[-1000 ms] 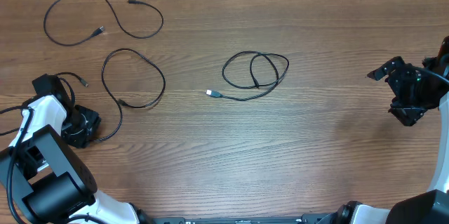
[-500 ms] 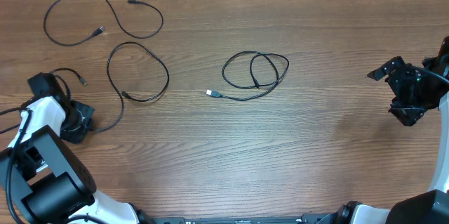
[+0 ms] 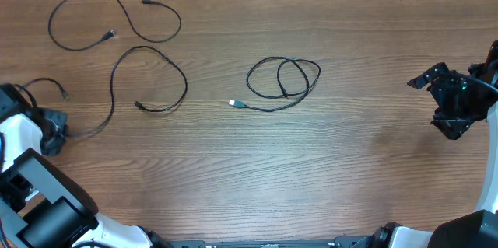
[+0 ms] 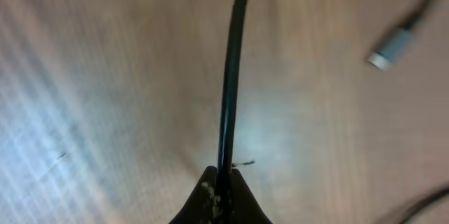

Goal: Untangle cables

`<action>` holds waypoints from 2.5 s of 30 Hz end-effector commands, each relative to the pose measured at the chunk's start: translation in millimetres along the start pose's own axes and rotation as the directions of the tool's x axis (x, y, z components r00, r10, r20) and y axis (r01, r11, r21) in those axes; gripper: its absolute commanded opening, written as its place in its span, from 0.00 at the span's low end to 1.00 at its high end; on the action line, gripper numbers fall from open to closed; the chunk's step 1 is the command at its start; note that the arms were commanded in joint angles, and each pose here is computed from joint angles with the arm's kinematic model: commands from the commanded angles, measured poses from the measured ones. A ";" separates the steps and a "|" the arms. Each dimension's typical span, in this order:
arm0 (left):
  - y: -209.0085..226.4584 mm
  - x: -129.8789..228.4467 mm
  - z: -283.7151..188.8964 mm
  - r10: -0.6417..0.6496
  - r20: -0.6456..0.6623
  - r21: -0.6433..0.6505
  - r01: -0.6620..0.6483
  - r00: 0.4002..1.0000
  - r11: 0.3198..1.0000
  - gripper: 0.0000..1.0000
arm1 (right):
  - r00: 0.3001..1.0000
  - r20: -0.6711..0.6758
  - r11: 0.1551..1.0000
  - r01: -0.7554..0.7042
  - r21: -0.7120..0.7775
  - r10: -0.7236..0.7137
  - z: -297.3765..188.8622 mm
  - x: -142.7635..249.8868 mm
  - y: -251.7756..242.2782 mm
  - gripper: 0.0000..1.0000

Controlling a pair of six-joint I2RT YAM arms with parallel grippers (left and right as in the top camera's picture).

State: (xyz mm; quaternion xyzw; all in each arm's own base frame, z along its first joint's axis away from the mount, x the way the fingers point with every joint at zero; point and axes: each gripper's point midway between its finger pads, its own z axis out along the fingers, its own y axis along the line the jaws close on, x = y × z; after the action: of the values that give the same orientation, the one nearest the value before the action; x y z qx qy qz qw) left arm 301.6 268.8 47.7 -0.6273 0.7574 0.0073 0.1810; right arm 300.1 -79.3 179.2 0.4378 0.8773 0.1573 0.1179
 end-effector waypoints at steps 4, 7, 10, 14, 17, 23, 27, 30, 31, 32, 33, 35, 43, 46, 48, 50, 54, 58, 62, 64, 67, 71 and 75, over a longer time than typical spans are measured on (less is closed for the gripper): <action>-31.2 -17.2 -10.1 0.002 0.029 0.122 -0.005 1.000 0.993 0.04 | 1.000 0.024 1.000 0.012 -0.010 -0.011 -6.5 -3.9 3.7 1.00; -35.0 -22.6 -10.8 0.001 0.052 0.137 -0.008 0.999 0.991 0.04 | 1.000 0.024 1.000 0.011 -0.010 -0.011 -6.5 -3.9 3.7 1.00; -38.4 -27.5 -11.6 0.000 0.071 0.151 -0.011 0.997 0.988 0.05 | 1.000 0.024 1.000 0.012 -0.010 -0.011 -6.5 -3.9 3.7 1.00; -42.6 -30.7 -9.2 0.027 0.088 0.163 -0.041 0.996 0.986 0.04 | 1.000 0.024 1.000 0.012 -0.010 -0.011 -6.5 -3.9 3.7 1.00; -39.7 -26.6 0.7 0.078 0.075 0.145 -0.088 0.994 0.985 0.04 | 1.000 0.024 1.000 0.012 -0.010 -0.011 -6.5 -3.9 3.7 1.00; -34.9 -14.5 23.9 0.123 0.019 0.129 -0.124 0.992 0.984 0.04 | 1.000 0.024 1.000 0.012 -0.010 -0.011 -6.5 -3.9 3.7 1.00; -48.2 -13.0 25.0 0.214 0.022 0.194 -0.215 0.976 0.957 0.04 | 1.000 0.024 1.000 0.012 -0.010 -0.011 -6.5 -3.9 3.7 1.00; -53.0 -14.8 21.3 0.239 0.027 0.203 -0.240 0.971 0.949 0.04 | 1.000 0.024 1.000 0.012 -0.010 -0.011 -6.5 -3.9 3.7 1.00; -54.7 -14.3 20.5 0.251 0.027 0.210 -0.251 0.968 0.945 0.07 | 1.000 0.024 1.000 0.012 -0.010 -0.011 -6.5 -3.9 3.7 1.00; -55.6 -13.9 20.3 0.255 0.027 0.213 -0.255 0.966 0.943 0.11 | 1.000 0.024 1.000 0.012 -0.010 -0.011 -6.5 -3.9 3.7 1.00; -55.7 -13.3 20.3 0.256 0.025 0.213 -0.256 0.966 0.943 0.11 | 1.000 0.024 1.000 0.012 -0.010 -0.011 -6.5 -3.9 3.7 1.00; -54.1 -11.2 20.6 0.256 0.015 0.208 -0.253 0.967 0.945 0.13 | 1.000 0.024 1.000 0.011 -0.010 -0.011 -6.5 -3.9 3.7 1.00; -54.1 -3.0 19.5 0.275 -0.018 0.226 -0.264 0.961 0.938 0.60 | 1.000 0.024 1.000 0.012 -0.010 -0.011 -6.5 -3.9 3.7 1.00; -56.0 -5.8 13.8 0.281 -0.018 0.230 -0.269 0.960 0.935 0.63 | 1.000 0.024 1.000 0.012 -0.010 -0.011 -6.5 -3.9 3.7 1.00; -62.0 -9.6 4.4 0.282 -0.017 0.246 -0.269 0.959 0.931 0.66 | 1.000 0.024 1.000 0.012 -0.010 -0.011 -6.5 -3.9 3.7 1.00; -72.9 -15.1 -11.3 0.285 -0.011 0.281 -0.270 0.959 0.921 0.75 | 1.000 0.024 1.000 0.012 -0.010 -0.011 -6.5 -3.9 3.7 1.00; -104.3 -19.9 -58.8 0.302 -0.019 0.411 -0.268 0.953 0.872 0.89 | 1.000 0.024 1.000 0.012 -0.010 -0.011 -6.5 -3.9 3.7 1.00; -133.1 4.4 -115.2 0.347 -0.120 0.601 -0.210 0.930 0.771 0.97 | 1.000 0.024 1.000 0.012 -0.010 -0.011 -6.5 -3.9 3.7 1.00; -151.9 69.1 -146.7 0.458 -0.296 0.730 -0.111 0.838 0.674 0.97 | 1.000 0.024 1.000 0.011 -0.010 -0.011 -6.5 -3.9 3.7 1.00; -156.2 102.7 -150.3 0.547 -0.313 0.743 -0.158 0.776 0.650 0.97 | 1.000 0.024 1.000 0.012 -0.010 -0.011 -6.5 -3.9 3.7 1.00; -166.2 161.3 -157.8 0.724 -0.265 0.781 -0.298 0.637 0.548 0.98 | 1.000 0.024 1.000 0.012 -0.010 -0.011 -6.5 -3.9 3.7 1.00; -172.2 220.5 -149.5 0.838 -0.224 0.709 -0.507 0.497 0.490 1.00 | 1.000 0.024 1.000 0.012 -0.010 -0.011 -6.5 -3.9 3.7 1.00; -178.8 264.6 -141.9 0.896 -0.173 0.590 -0.686 0.409 0.427 0.99 | 1.000 0.024 1.000 0.012 -0.010 -0.011 -6.5 -3.9 3.7 1.00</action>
State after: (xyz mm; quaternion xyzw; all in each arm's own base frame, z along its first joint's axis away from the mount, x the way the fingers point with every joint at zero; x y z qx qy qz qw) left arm 396.2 -46.5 161.1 -0.1299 0.9343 -0.3177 0.0962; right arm 299.9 -79.2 179.2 0.4381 0.8773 0.1571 0.1175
